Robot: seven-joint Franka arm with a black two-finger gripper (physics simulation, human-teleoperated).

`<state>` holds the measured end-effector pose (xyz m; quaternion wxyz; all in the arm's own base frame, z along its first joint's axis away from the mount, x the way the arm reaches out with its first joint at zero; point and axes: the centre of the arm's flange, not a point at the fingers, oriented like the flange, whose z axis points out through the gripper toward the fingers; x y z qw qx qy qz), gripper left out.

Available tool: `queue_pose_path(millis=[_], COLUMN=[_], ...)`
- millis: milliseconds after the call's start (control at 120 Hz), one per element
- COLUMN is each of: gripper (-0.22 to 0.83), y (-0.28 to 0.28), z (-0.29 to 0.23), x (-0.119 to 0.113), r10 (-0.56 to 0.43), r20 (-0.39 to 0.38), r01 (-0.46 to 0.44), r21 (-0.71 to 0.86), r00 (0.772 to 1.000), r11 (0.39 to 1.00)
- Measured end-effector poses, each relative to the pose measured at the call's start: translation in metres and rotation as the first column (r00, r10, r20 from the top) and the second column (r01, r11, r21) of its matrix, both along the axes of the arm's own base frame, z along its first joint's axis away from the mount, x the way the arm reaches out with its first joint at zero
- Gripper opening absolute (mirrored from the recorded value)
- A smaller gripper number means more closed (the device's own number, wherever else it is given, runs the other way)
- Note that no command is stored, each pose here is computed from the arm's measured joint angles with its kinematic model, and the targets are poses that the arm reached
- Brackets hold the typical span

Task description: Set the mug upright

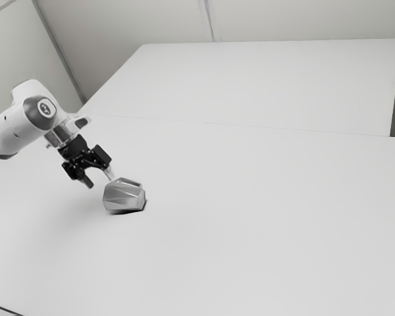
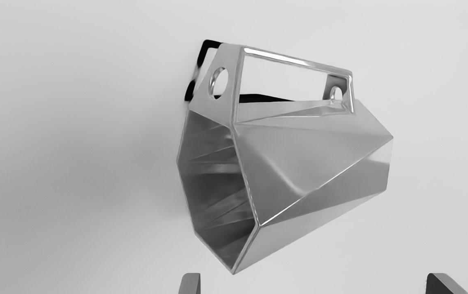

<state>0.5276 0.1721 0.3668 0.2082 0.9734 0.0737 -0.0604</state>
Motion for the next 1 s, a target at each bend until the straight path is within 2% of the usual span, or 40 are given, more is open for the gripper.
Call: queue_pose_path(millis=[200, 842, 917, 1000], gripper=[0.62, 0.61, 0.55, 0.41], y=[0.001, -0.007, -0.009, -0.010], z=[-0.011, -0.075, -0.077, -0.077], x=[0.004, -0.013, -0.013, -0.013], r10=[0.028, 0.145, 0.155, 0.158], r20=[0.073, 0.182, 0.198, 0.216], r01=[-0.023, -0.078, -0.076, -0.068], r21=[-0.075, -0.332, -0.356, -0.373], r00=[0.997, 0.973, 0.968, 0.963], r11=[0.997, 0.940, 0.931, 0.925])
